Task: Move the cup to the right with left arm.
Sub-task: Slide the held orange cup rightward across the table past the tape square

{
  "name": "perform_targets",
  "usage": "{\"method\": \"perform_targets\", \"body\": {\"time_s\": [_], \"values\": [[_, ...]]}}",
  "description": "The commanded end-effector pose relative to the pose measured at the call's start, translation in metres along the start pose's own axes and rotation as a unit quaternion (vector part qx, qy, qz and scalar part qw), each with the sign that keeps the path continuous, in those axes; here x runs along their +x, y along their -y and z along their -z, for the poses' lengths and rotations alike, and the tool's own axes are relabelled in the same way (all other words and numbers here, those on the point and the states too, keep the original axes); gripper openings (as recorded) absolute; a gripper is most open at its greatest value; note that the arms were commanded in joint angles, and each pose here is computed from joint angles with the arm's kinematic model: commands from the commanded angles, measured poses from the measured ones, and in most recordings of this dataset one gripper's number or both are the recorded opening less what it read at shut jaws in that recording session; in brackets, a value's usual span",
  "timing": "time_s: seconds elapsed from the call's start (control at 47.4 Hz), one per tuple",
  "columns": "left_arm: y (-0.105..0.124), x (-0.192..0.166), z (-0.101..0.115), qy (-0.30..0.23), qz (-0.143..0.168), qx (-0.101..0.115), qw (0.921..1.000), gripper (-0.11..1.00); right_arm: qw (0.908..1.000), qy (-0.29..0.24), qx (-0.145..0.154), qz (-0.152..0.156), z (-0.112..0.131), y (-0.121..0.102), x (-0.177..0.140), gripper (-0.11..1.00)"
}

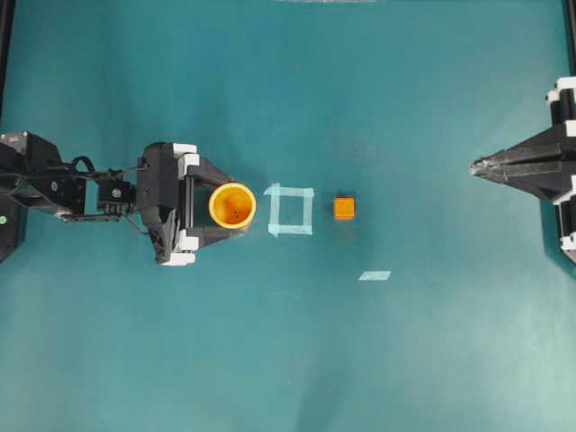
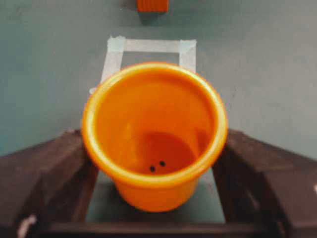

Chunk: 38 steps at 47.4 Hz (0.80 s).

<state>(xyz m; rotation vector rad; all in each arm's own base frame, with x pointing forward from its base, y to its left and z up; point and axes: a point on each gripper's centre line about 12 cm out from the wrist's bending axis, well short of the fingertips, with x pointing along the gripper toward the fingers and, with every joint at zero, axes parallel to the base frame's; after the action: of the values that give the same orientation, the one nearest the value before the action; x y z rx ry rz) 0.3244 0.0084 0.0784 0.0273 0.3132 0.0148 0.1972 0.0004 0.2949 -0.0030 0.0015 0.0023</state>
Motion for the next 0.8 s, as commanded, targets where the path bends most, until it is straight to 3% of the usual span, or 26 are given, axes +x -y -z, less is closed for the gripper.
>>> {"method": "perform_targets", "body": {"time_s": [0.0,0.274,0.781], "values": [[0.000,0.001,-0.007,0.014,0.000,0.002,0.9999,0.68,0.9999,0.015,0.001,-0.001,-0.013,0.000,0.002,-0.01],[-0.001,0.002,-0.009,0.018,-0.001,0.002,0.9998,0.64,0.9999,0.015,0.001,-0.001,-0.013,0.000,0.002,-0.01],[0.003,0.008,-0.056,0.058,0.005,0.004,0.9983,0.64,0.9997,0.025,0.004,-0.001,-0.021,0.000,0.003,-0.01]]}}
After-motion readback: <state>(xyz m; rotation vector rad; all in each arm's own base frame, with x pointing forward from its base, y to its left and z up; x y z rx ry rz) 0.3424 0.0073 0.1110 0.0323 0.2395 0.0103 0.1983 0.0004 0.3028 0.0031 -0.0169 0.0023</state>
